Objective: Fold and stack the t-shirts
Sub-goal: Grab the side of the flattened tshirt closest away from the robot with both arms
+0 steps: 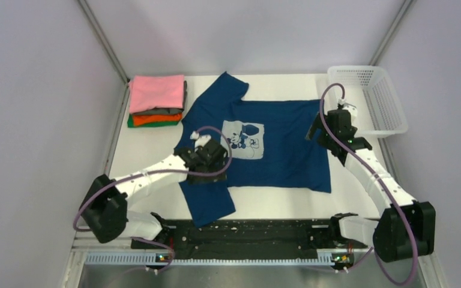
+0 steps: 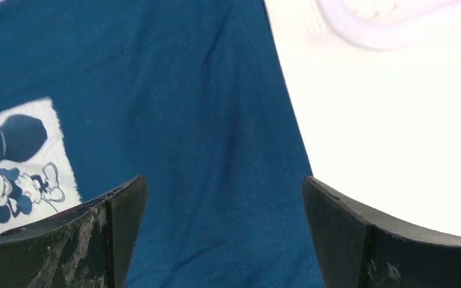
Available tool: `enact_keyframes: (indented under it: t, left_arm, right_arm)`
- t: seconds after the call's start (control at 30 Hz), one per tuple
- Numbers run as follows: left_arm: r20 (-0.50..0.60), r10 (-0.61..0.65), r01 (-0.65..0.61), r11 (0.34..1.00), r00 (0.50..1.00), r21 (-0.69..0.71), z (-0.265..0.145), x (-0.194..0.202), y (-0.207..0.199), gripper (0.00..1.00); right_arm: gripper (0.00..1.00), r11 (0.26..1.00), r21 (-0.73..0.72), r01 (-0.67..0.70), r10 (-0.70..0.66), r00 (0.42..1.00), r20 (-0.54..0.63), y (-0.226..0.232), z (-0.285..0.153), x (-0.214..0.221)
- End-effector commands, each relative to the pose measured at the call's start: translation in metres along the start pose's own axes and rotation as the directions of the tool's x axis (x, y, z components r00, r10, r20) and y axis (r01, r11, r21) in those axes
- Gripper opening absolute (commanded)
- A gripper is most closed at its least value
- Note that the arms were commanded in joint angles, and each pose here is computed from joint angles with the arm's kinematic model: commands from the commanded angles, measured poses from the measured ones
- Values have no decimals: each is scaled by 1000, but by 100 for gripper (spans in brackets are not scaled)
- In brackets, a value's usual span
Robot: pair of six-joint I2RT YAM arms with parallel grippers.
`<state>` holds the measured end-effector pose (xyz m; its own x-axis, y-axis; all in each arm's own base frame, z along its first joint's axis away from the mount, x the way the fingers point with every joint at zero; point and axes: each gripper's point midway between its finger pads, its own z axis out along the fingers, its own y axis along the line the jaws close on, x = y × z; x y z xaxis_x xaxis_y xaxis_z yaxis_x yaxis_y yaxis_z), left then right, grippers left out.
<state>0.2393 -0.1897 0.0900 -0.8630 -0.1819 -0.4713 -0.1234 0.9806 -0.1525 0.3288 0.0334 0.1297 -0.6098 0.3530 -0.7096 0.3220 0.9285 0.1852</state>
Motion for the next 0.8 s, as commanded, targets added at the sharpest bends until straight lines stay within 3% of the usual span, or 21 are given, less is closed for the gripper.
enact_keyframes:
  t: [0.0, 0.17, 0.33, 0.5, 0.63, 0.7, 0.77]
  left_arm:
    - [-58, -54, 49, 995, 997, -87, -27, 67, 40, 91]
    - [-182, -117, 99, 989, 976, -106, -41, 134, 62, 78]
    - [-275, -112, 92, 992, 955, -86, -42, 172, 69, 61]
    - [-307, -140, 82, 978, 941, -193, -36, 188, 92, 53]
    - [-286, -136, 79, 976, 949, -202, -28, 185, 90, 48]
    - [-272, -136, 81, 976, 953, -204, -24, 184, 88, 42]
    - [-255, -134, 83, 977, 958, -199, -21, 181, 85, 28]
  right_arm:
    - [99, 997, 3, -73, 72, 987, 146, -5, -22, -27]
    - [99, 998, 1, -68, 67, 988, 142, -6, -18, -22]
    - [99, 998, 23, -51, 48, 990, 130, -8, -12, -20]
    - [99, 998, 30, -47, 43, 993, 114, -8, -7, -16]
    - [99, 999, 31, -45, 41, 993, 110, -8, -6, -15]
    - [99, 998, 31, -49, 46, 992, 114, -9, -7, -15]
    - [99, 998, 26, -64, 61, 990, 126, -9, -10, -17]
